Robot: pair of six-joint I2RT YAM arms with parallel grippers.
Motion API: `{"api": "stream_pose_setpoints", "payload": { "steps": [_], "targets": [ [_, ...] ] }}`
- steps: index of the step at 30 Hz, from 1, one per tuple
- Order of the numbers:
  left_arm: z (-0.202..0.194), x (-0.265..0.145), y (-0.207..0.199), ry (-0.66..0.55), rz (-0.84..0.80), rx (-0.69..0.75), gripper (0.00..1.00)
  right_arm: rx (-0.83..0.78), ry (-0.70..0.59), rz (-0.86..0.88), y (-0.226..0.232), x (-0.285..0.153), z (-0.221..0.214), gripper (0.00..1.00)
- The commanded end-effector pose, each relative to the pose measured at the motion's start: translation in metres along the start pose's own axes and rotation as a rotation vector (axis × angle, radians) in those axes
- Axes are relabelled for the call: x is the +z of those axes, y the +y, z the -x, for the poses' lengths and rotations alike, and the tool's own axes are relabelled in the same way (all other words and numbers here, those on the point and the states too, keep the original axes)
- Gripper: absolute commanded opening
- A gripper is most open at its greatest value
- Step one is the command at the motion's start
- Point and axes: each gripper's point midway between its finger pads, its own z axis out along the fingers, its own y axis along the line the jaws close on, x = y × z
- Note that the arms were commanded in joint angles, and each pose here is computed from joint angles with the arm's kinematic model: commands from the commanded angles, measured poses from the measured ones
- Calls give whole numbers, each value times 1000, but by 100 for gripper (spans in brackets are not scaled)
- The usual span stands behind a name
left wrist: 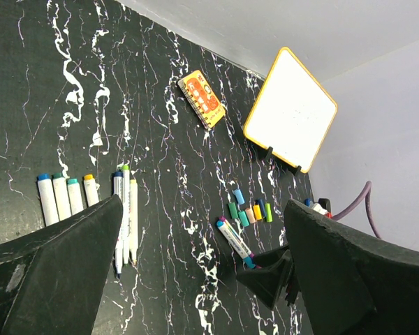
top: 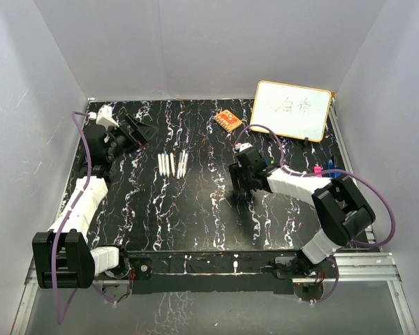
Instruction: Open the pen caps
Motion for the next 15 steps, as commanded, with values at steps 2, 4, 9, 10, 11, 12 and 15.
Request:
{"api": "stream_pose_setpoints", "payload": {
  "steps": [2,4,9,10,11,12,15],
  "targets": [
    [7,-6,-10,-27,-33,21,99,7,-20,31,6,7,8,56],
    [7,-7,-10,-28,-32,21,99,5,-15,41,8,8,7,56],
    [6,-7,-9,-27,-30,21,99,-6,-25,83,15,5,9,53],
    [6,-7,-9,-27,-29,20,98,-9,-30,93,17,3,11,53],
    [7,-7,-9,-29,-28,20,98,-12,-35,108,19,2,12,52],
    [6,-7,-9,-29,-29,19,99,-16,-45,118,21,-1,15,52],
    [6,-6,-9,-27,-30,15,99,-25,-73,145,25,-9,22,51]
  ]
}}
